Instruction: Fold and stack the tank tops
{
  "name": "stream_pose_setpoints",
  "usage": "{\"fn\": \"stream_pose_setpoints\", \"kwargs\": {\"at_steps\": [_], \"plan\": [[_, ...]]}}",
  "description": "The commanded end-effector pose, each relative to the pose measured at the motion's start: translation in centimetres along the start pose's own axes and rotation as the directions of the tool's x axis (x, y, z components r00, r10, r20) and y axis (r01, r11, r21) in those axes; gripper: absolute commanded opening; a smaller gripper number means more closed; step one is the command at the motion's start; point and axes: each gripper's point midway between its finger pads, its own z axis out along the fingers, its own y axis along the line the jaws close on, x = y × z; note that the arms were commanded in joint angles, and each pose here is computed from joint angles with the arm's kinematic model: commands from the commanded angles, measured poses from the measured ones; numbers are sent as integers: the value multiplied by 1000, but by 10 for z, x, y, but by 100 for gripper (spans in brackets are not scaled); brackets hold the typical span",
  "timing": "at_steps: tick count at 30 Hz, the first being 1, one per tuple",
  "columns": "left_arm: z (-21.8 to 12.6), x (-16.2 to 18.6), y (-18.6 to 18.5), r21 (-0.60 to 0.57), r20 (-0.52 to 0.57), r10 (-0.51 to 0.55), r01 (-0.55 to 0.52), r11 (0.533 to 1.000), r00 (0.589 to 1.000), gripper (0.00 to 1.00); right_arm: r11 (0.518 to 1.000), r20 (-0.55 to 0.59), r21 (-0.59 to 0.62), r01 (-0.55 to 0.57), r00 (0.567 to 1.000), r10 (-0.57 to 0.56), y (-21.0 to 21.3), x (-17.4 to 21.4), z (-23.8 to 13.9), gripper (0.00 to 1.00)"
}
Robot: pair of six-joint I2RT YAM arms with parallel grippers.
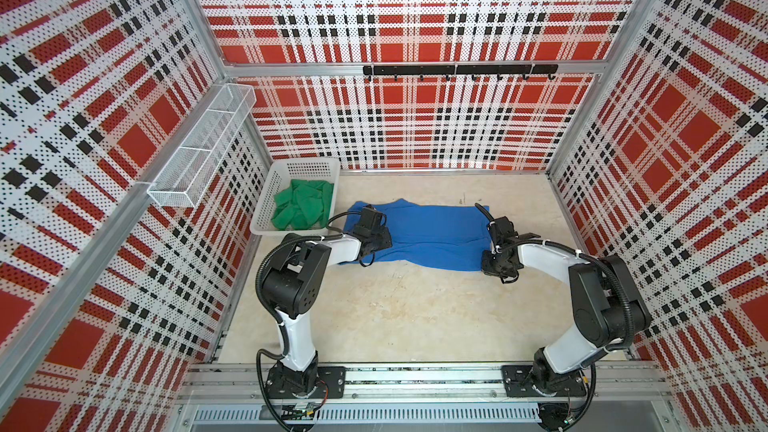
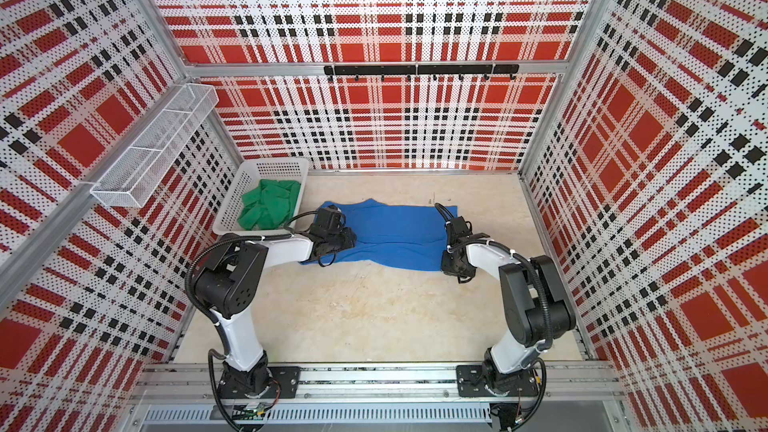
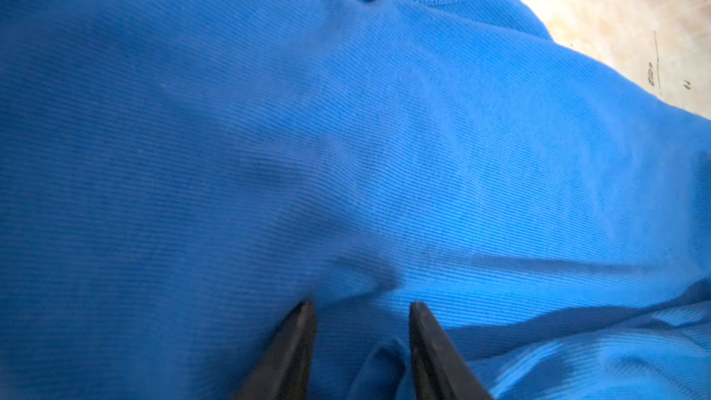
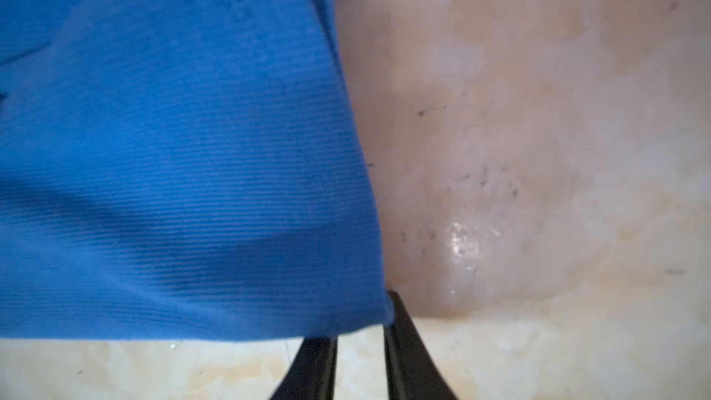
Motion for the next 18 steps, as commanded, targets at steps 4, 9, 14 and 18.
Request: {"fn": "stream_pose_setpoints", "kwargs": {"at_steps": [4,9,14,18], "plan": [[3,28,30,-94,-90,-4,-4,996,996,45,999,32,30,-19,999,18,-6,-10,11,22],[3,28,30,-92,-90,-4,-4,996,996,45,1000,60,-20,6,998,-5,4,-17,9,7],[3,27,31,-93,-90,-4,-5,996,996,45,998,39,-53,37,999,-35,10,-15,3,10],[3,29,32,-94,-92,-3,-6,996,996,44,994,20,-99,39,999,-37,15,-10,-2,21]]}}
